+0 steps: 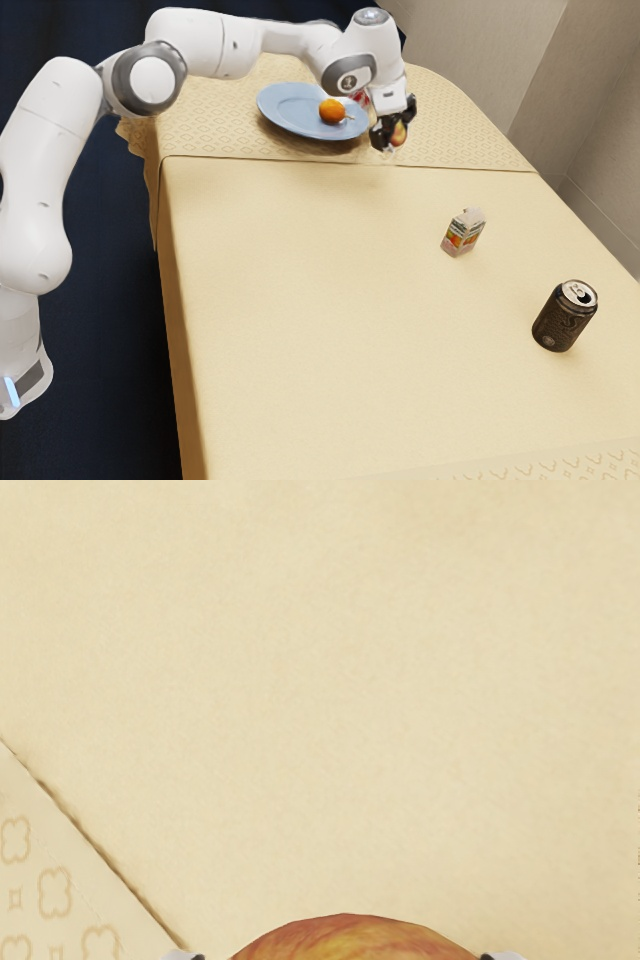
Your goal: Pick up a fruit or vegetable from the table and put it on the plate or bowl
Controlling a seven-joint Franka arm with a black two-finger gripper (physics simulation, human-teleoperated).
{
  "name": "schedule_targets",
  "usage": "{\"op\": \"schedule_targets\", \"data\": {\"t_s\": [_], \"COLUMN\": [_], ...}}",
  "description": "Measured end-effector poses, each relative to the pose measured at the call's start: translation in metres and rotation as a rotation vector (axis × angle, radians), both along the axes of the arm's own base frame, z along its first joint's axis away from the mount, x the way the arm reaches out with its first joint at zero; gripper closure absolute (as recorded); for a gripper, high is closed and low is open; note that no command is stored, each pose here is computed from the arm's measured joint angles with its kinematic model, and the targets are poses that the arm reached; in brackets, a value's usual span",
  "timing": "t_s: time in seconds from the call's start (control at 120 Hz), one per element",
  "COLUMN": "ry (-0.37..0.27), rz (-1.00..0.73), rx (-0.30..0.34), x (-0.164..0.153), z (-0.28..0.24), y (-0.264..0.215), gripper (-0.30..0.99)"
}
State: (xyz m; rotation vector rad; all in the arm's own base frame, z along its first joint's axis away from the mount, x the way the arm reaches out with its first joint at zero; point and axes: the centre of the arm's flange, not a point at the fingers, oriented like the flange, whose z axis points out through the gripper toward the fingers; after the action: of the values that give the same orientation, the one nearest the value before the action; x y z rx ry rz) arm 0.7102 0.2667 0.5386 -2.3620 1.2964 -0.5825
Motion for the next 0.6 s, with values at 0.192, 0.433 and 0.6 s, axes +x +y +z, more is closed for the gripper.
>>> {"op": "schedule_targets", "data": {"t_s": [0.192, 0.433, 0.6], "ry": [0.035, 0.164, 0.19], "rz": [0.0, 0.117, 0.194], "rx": [-0.009, -0.012, -0.01], "x": [-0.039, -0.069, -0.087], "z": [0.072, 0.033, 0.002], "y": [-0.003, 0.076, 0.131], "gripper": [0.46, 0.49, 0.49]}}
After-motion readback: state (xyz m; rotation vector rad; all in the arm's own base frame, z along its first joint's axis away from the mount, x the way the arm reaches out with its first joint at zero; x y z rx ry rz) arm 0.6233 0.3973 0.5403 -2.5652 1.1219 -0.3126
